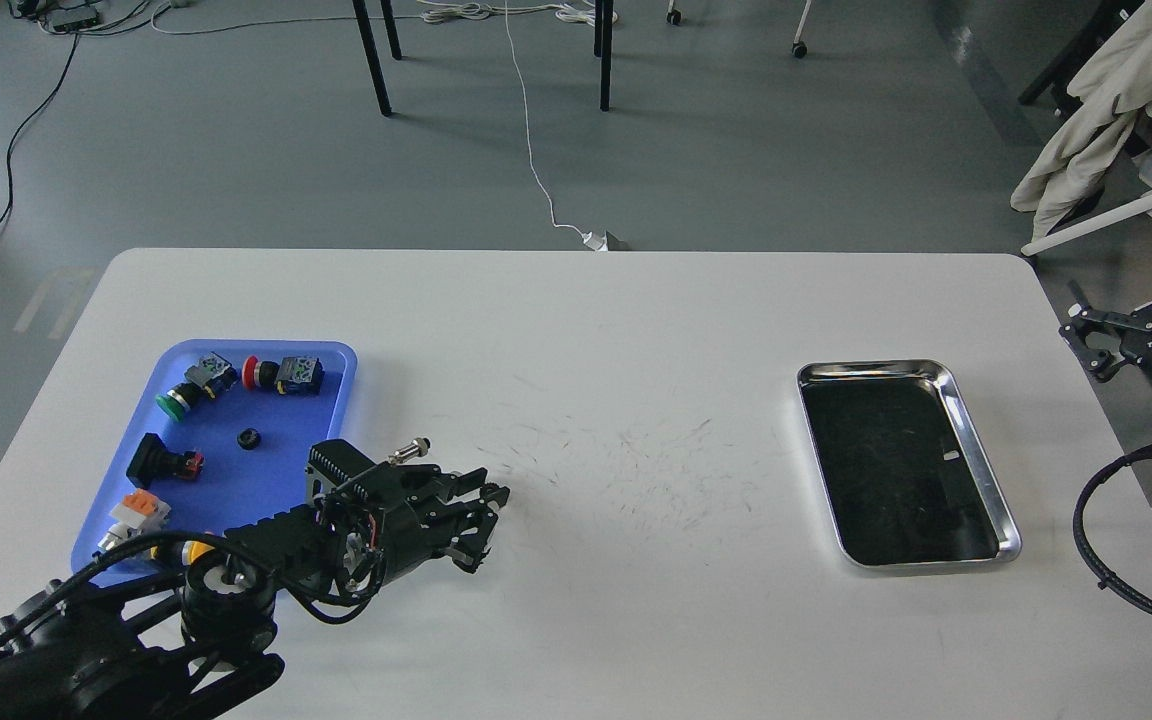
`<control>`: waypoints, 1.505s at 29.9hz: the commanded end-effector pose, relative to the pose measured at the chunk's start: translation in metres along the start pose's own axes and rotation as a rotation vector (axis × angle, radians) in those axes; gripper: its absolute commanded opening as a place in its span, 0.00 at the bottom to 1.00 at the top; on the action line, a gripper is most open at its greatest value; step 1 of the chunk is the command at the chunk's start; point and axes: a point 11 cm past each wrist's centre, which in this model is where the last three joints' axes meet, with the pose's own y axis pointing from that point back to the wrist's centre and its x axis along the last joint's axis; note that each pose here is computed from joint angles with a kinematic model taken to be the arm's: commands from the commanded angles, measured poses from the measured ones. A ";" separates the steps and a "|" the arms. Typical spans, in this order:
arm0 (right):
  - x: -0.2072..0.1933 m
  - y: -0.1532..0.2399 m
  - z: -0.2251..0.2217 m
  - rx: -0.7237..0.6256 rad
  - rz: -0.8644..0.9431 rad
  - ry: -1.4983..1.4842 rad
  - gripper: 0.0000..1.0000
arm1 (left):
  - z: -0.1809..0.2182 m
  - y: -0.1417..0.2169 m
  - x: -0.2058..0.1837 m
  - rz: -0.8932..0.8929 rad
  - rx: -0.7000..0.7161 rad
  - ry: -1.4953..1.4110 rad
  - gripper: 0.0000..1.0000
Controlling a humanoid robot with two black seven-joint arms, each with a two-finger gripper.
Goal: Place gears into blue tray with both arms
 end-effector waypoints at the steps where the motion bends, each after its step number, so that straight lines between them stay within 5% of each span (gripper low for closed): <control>1: -0.001 0.000 0.000 -0.001 -0.004 0.002 0.95 | -0.013 0.007 0.011 0.024 0.027 -0.009 0.08; 14: -0.006 -0.001 -0.001 -0.004 -0.018 0.003 0.95 | -0.098 0.098 0.083 0.135 0.196 -0.178 0.08; 21: -0.008 -0.002 -0.002 -0.005 -0.024 0.007 0.95 | -0.121 0.138 0.042 0.095 0.241 -0.148 0.09; 33: -0.005 0.000 -0.007 -0.005 -0.017 0.023 0.95 | -0.120 0.133 -0.022 0.010 0.262 -0.016 0.10; 45: -0.004 0.000 -0.007 -0.007 -0.016 0.025 0.95 | -0.142 0.140 -0.041 0.013 0.324 0.019 0.13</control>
